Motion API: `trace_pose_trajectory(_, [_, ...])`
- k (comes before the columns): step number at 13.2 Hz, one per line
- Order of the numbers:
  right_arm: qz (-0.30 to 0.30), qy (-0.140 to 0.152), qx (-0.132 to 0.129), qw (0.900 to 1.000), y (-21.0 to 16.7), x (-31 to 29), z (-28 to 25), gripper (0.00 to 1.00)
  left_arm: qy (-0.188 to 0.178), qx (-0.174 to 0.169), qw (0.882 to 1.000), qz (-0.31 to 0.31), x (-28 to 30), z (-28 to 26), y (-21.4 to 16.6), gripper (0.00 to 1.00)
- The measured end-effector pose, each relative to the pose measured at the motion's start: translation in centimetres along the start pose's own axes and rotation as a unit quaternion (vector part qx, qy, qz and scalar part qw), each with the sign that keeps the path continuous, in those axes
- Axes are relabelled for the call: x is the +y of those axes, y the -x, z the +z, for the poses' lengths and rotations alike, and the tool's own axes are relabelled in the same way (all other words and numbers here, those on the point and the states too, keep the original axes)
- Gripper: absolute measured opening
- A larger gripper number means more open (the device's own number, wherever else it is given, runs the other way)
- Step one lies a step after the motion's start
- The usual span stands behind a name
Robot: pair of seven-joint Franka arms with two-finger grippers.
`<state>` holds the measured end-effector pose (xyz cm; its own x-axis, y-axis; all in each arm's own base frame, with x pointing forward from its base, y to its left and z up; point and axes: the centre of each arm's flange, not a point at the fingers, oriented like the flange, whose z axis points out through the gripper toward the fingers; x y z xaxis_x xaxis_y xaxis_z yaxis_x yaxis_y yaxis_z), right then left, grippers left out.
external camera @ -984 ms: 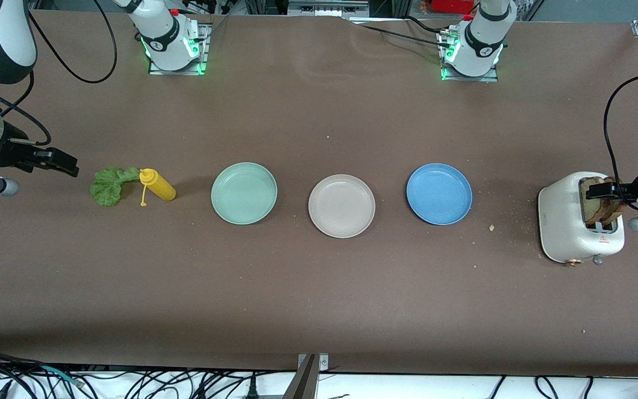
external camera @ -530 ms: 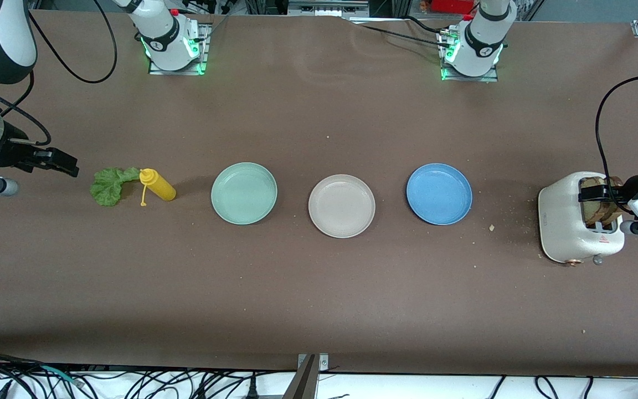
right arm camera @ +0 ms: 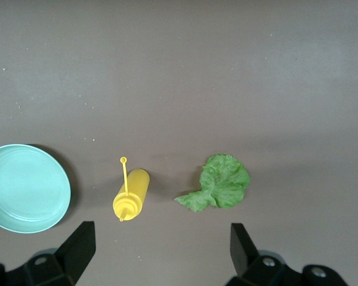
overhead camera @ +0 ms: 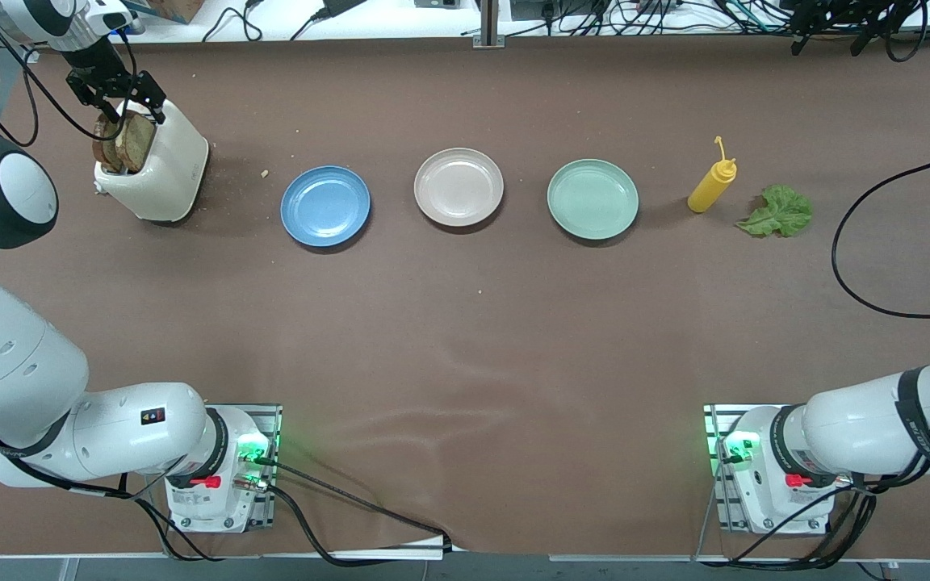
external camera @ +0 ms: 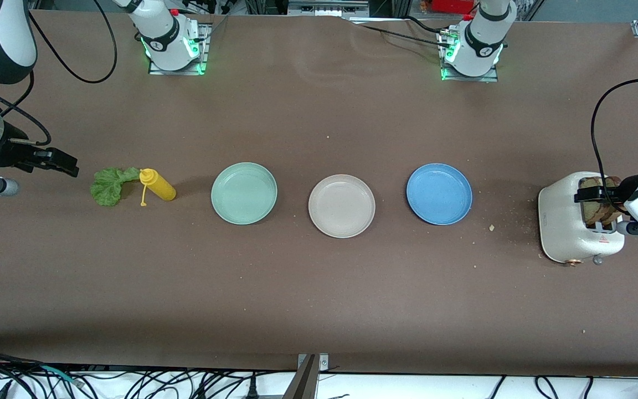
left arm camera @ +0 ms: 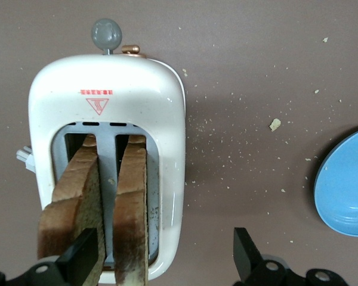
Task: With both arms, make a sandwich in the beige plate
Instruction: 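Lift the toast with the left gripper while the right gripper reaches the mustard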
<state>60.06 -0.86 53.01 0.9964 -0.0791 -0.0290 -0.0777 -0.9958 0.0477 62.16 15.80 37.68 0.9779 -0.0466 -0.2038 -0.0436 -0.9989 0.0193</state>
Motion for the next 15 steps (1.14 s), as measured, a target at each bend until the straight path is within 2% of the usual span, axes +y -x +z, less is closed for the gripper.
trace_pose_trajectory(5, [-0.024, -0.008, -0.004, 1.0, -0.2, 1.6, 0.4, 1.0, -0.002, 0.012, 1.0, -0.005, -0.4, 0.9, 0.3, 1.0])
trace_pose_trajectory(7, [-0.049, -0.035, -0.01, 0.998, -0.4, 3.7, 1.2, 1.0, -0.003, 0.018, 1.0, -0.005, -0.2, 1.3, 1.0, 1.0])
trace_pose_trajectory(10, [-0.093, -0.095, -0.013, 0.991, -0.7, 6.9, 3.3, 1.0, -0.004, 0.026, 1.0, -0.01, -0.4, 0.6, 2.3, 0.97])
trace_pose_trajectory(11, [-0.106, -0.115, -0.013, 0.988, -0.7, 7.7, 4.1, 1.0, -0.005, 0.033, 0.999, -0.013, -0.7, 0.4, 2.7, 0.88])
trace_pose_trajectory(13, [-0.151, -0.143, -0.012, 0.978, -0.7, 8.5, 5.6, 1.0, -0.009, 0.049, 0.999, -0.016, -0.8, 0.5, 3.5, 0.83])
trace_pose_trajectory(15, [-0.192, -0.178, -0.01, 0.965, -0.4, 8.4, 7.5, 1.0, -0.009, 0.054, 0.998, -0.02, -1.2, 0.7, 4.3, 0.65])
